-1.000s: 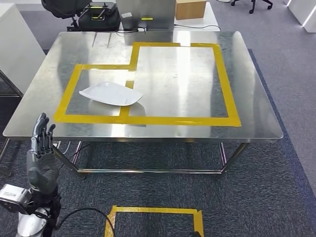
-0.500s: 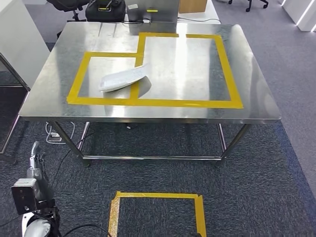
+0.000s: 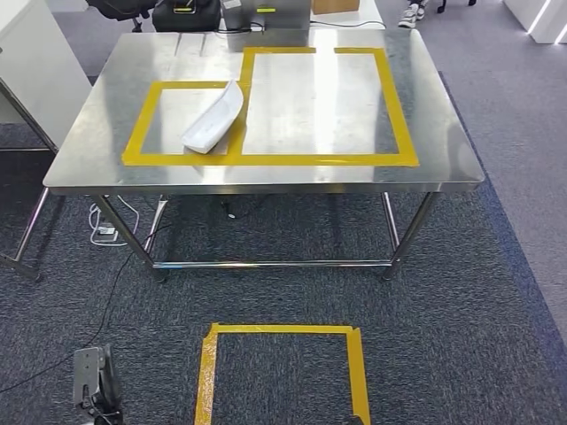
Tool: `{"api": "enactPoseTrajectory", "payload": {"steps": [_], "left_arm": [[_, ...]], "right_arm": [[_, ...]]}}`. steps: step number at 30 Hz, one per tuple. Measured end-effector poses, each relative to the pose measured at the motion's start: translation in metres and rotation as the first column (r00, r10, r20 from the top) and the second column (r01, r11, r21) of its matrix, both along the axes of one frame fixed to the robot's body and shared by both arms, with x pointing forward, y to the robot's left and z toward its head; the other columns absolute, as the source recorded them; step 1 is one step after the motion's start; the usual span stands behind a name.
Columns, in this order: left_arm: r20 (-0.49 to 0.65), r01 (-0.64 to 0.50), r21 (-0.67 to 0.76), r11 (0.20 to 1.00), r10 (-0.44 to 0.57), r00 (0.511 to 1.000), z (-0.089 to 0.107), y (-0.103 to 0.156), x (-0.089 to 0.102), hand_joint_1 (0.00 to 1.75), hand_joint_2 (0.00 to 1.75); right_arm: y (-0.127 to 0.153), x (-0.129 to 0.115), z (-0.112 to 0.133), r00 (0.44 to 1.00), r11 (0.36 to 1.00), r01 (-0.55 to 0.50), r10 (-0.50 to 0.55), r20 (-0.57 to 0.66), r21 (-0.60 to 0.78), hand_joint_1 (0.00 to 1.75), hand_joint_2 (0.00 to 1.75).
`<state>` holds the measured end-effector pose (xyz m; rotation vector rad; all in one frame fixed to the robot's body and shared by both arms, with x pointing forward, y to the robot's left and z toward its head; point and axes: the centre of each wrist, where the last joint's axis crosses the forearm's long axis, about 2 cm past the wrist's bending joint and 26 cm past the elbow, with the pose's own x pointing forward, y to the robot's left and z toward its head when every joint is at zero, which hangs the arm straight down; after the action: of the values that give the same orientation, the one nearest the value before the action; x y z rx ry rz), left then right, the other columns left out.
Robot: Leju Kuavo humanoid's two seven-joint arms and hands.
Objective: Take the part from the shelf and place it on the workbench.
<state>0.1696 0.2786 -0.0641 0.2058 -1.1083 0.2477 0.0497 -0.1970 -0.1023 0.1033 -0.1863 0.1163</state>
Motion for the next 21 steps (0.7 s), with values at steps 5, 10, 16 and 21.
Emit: {"api": "enactPoseTrajectory", "payload": {"steps": [5,10,16,21], "left_arm": [[-0.341,0.056,-0.056,0.997,-0.072,0.937,-0.025,-0.013,-0.042,0.00,0.00],[-0.461,0.117,-0.116,0.986,-0.158,0.873,-0.035,-0.026,-0.072,0.00,0.00],[-0.500,0.130,-0.137,0.982,-0.182,0.847,-0.037,-0.031,-0.082,0.00,0.00],[-0.511,0.133,-0.141,0.981,-0.188,0.839,-0.038,-0.033,-0.085,0.00,0.00]], "right_arm": [[0.000,0.000,0.000,1.000,1.000,-0.015,0.015,-0.014,-0.004,0.00,0.00],[0.000,0.000,0.000,0.999,1.000,-0.030,0.030,-0.029,0.002,0.00,0.00],[0.000,0.001,0.000,0.999,0.999,-0.033,0.033,-0.032,0.002,0.00,0.00],[0.000,0.001,0.000,0.999,0.999,-0.034,0.034,-0.031,0.005,0.00,0.00]]}}
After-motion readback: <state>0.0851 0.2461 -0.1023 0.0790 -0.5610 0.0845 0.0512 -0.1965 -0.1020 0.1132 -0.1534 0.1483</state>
